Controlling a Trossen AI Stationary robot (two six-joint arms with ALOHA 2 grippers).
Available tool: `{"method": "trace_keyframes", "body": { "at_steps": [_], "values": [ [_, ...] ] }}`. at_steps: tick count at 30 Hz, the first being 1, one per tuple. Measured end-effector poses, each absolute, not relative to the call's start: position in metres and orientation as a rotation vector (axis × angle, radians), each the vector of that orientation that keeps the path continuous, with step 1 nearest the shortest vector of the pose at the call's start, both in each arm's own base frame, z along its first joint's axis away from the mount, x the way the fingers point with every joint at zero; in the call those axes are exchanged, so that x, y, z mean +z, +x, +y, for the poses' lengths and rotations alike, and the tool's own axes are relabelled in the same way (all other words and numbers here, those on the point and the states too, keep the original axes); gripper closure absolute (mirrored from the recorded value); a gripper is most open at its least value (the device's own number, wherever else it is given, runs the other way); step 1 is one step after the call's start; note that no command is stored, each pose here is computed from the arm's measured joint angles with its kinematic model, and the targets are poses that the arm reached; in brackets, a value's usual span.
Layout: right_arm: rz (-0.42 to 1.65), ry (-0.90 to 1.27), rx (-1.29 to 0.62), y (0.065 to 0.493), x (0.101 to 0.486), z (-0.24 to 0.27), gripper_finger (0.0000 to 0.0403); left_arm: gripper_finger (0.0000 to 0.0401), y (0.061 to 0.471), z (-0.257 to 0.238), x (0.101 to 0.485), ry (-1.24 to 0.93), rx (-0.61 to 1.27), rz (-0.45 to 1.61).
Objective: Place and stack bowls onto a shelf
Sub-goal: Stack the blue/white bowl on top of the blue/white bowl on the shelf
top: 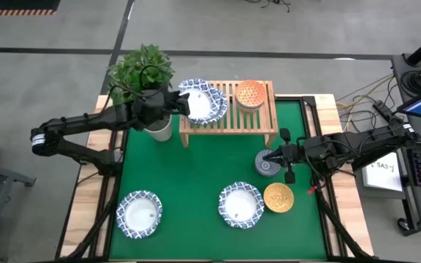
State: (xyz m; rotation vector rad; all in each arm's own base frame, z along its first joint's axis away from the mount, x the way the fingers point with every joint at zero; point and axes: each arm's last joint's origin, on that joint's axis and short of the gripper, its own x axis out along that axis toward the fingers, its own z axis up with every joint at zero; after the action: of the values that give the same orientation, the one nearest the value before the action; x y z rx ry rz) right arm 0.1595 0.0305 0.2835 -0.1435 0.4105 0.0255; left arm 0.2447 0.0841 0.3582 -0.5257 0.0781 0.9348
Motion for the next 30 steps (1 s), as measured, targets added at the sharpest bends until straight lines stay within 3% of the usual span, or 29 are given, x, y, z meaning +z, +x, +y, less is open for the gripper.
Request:
{"method": "trace_keyframes", "body": {
  "at_steps": [11, 24, 30],
  "values": [
    [0.410, -0.144, 0.025, 0.160, 0.283, 0.031, 0.0394, 0.0213, 0.234, 0.076, 0.363, -0.388, 0.804, 0.197],
    [0.410, -0.138, 0.024, 0.160, 0.283, 0.030, 0.0394, 0.0351, 0.251, 0.075, 0.332, -0.353, 0.827, 0.412],
    [0.410, -0.137, 0.024, 0.160, 0.283, 0.031, 0.0394, 0.0379, 0.259, 0.077, 0.322, -0.369, 0.841, 0.452]
  ]
}}
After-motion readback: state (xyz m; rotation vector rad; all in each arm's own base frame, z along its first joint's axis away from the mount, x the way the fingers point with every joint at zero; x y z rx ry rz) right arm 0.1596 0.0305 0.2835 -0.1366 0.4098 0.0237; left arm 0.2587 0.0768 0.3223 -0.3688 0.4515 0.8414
